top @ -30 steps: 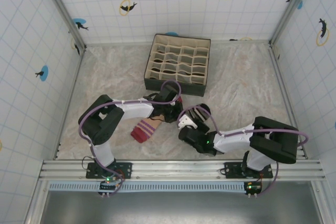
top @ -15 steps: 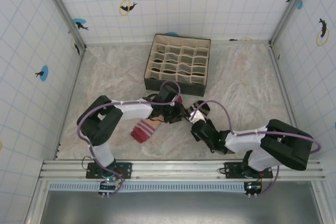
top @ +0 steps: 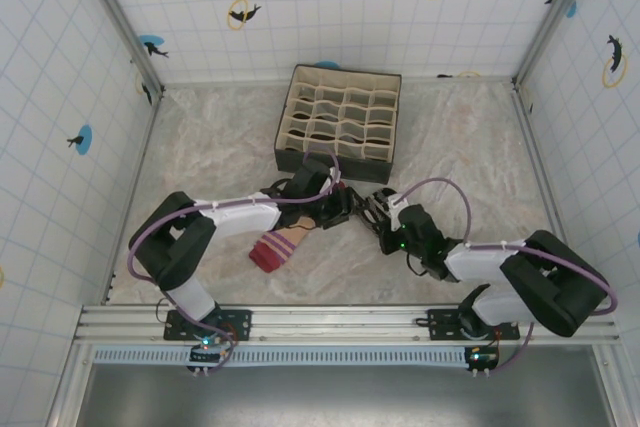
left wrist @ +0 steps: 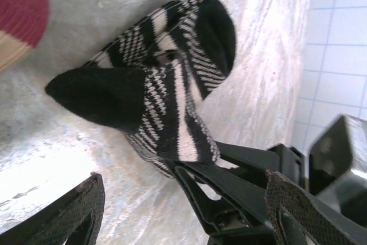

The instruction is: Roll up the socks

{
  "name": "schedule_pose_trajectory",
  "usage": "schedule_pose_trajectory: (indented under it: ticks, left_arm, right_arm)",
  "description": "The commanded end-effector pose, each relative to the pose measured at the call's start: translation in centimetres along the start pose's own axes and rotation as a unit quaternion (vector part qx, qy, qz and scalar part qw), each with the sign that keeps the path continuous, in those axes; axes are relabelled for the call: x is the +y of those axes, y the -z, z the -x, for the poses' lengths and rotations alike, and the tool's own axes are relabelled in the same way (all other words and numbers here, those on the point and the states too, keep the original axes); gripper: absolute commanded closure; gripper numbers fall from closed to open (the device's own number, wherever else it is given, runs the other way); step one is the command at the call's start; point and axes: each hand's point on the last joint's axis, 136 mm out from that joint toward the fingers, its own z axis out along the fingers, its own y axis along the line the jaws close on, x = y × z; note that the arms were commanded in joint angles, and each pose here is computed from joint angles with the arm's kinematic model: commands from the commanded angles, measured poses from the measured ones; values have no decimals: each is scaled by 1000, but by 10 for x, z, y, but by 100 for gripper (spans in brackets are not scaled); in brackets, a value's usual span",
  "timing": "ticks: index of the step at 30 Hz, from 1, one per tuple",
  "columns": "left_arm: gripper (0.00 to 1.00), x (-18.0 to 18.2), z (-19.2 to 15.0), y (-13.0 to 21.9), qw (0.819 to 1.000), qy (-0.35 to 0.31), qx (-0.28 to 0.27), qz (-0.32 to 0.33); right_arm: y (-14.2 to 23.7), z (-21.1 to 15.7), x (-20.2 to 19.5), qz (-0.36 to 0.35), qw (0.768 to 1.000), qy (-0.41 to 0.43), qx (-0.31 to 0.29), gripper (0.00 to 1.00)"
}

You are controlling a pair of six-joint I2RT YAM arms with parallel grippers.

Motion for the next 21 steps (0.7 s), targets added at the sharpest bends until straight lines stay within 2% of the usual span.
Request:
schedule_pose_trajectory:
  ticks: [1, 4, 12, 21]
  left_arm:
    - [26, -6, 0, 4, 1000, -14, -2, -16]
    - [27, 2, -3, 0, 1000, -10, 3, -8]
    - [29, 21, -1, -11, 1000, -6, -1, 14]
    - [35, 32, 10, -31, 1000, 1, -12, 28]
  right_arm:
    - [6, -54, 6, 70, 988, -87, 104, 98]
    - [7, -50, 10, 111, 978, -141, 111, 97]
    - [-2, -44, 1, 136, 941, -271, 150, 98]
    - [-9, -48, -4, 131, 921, -326, 169, 99]
